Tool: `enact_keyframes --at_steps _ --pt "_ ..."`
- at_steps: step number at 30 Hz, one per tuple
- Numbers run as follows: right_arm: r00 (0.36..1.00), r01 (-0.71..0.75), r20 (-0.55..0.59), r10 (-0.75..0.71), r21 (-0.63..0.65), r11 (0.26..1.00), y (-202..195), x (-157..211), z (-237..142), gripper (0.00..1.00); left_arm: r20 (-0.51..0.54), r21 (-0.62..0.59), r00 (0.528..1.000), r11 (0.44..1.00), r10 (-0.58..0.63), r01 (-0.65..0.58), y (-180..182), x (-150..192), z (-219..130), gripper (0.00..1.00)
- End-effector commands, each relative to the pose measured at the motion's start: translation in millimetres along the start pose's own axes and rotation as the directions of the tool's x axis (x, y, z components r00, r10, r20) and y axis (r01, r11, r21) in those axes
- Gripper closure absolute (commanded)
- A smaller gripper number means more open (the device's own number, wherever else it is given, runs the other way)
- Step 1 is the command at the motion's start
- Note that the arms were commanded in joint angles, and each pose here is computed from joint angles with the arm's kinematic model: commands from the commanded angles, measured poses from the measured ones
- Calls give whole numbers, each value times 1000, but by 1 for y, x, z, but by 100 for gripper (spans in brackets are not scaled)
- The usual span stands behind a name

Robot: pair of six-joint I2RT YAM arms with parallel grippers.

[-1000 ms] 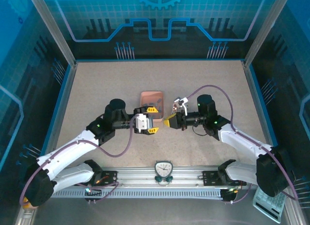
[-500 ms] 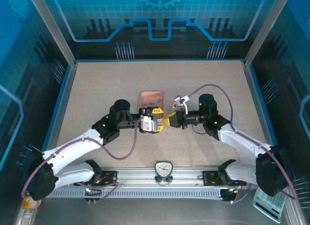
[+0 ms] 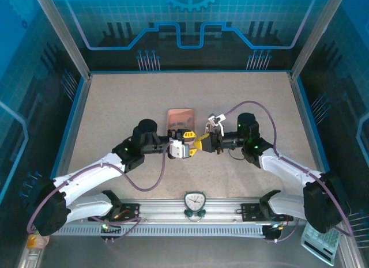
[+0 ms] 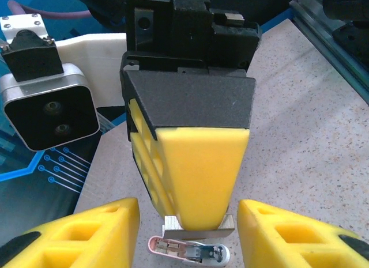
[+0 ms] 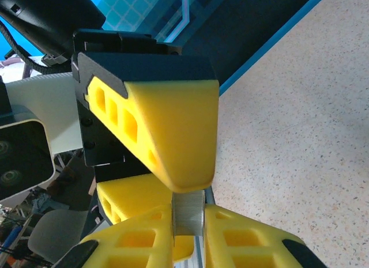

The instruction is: Load the staples into the stapler

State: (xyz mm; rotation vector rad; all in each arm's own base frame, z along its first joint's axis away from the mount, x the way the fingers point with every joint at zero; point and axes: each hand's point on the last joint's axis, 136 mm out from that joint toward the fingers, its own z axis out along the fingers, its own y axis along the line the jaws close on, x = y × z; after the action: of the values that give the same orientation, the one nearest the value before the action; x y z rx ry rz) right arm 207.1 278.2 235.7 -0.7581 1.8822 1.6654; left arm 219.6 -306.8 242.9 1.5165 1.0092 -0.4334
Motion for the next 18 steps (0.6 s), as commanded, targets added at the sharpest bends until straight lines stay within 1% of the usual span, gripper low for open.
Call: enact_keyframes --at_steps 1,11,12,14,16,18 --pt "1000 16 7 -16 -27 999 4 -2 -3 82 17 22 999 999 41 -41 -8 -1 4 55" --pt "1000 11 9 -11 -26 1000 3 0 -4 81 -6 28 998 998 58 -58 -9 1 4 69" --pt "1000 6 13 -5 -17 1000 1 0 -6 79 -17 28 998 998 57 -56 -8 1 4 71" --pt "999 -4 36 3 17 1000 -5 -1 -12 69 -49 40 998 999 40 -38 -8 5 3 71" --pt "997 -16 79 10 71 997 -12 -4 -24 64 -102 63 995 998 6 1 -9 11 3 71" --pt "991 -63 132 39 182 981 -28 -6 -42 56 -167 106 985 993 -40 58 -14 18 2 71"
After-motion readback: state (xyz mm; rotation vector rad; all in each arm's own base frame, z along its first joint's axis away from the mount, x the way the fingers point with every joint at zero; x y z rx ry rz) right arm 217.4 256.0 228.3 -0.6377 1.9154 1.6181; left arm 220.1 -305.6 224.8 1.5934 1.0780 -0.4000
